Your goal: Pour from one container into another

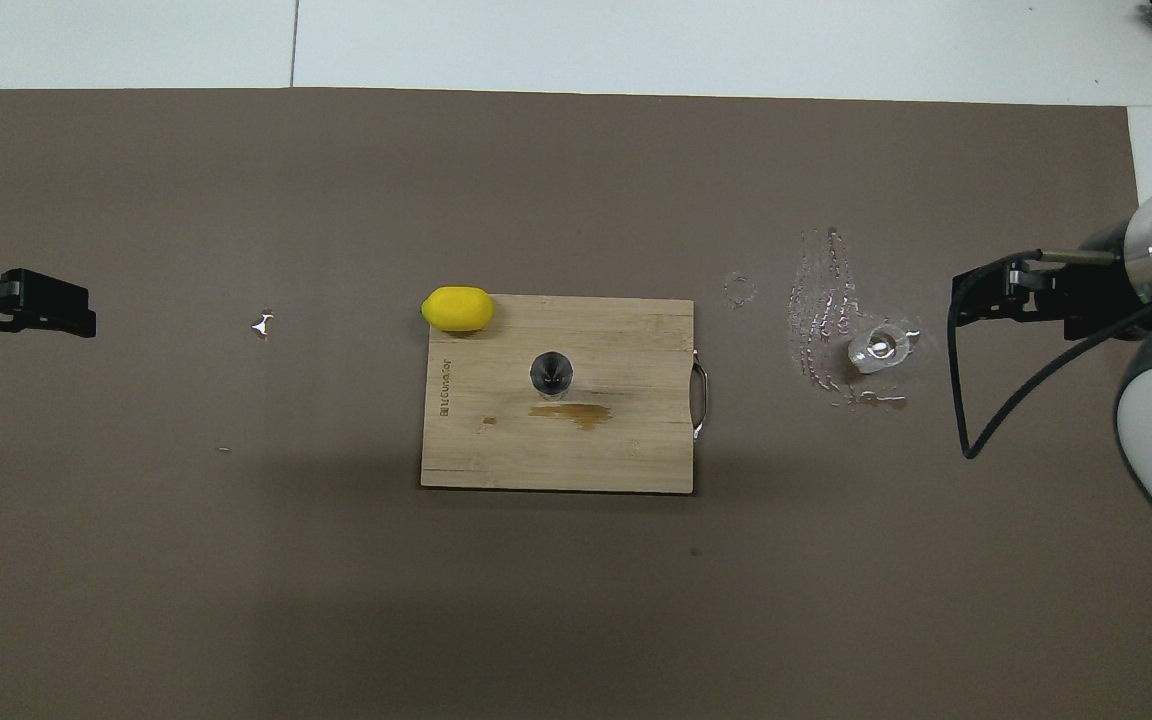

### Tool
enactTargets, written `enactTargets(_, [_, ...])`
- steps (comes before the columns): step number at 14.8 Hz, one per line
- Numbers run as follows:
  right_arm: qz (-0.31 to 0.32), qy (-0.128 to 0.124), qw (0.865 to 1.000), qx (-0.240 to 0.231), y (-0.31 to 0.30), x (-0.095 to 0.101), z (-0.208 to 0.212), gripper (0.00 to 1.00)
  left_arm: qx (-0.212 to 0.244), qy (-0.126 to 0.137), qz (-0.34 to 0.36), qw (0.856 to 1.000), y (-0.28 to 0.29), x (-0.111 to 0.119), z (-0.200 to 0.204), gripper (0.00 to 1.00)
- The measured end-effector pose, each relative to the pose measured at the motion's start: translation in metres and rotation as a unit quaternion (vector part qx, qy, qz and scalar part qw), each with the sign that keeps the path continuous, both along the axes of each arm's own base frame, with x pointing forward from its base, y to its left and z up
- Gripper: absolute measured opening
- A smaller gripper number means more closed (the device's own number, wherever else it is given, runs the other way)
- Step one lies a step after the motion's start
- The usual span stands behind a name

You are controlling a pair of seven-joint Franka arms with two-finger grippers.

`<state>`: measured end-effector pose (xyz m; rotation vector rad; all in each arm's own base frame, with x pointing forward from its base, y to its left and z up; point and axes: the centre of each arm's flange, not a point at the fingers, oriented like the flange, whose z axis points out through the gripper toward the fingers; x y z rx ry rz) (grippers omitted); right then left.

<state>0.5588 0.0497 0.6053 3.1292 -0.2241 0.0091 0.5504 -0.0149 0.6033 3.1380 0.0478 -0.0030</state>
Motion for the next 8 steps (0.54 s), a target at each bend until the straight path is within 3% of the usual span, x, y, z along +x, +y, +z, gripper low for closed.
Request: enactTargets(8, [0.001, 0.003, 1.0, 0.0, 0.0013, -0.0004, -0.0026, 1.0, 0.0, 0.0, 0.0, 1.0, 0.0, 0.0, -0.0001, 1.0])
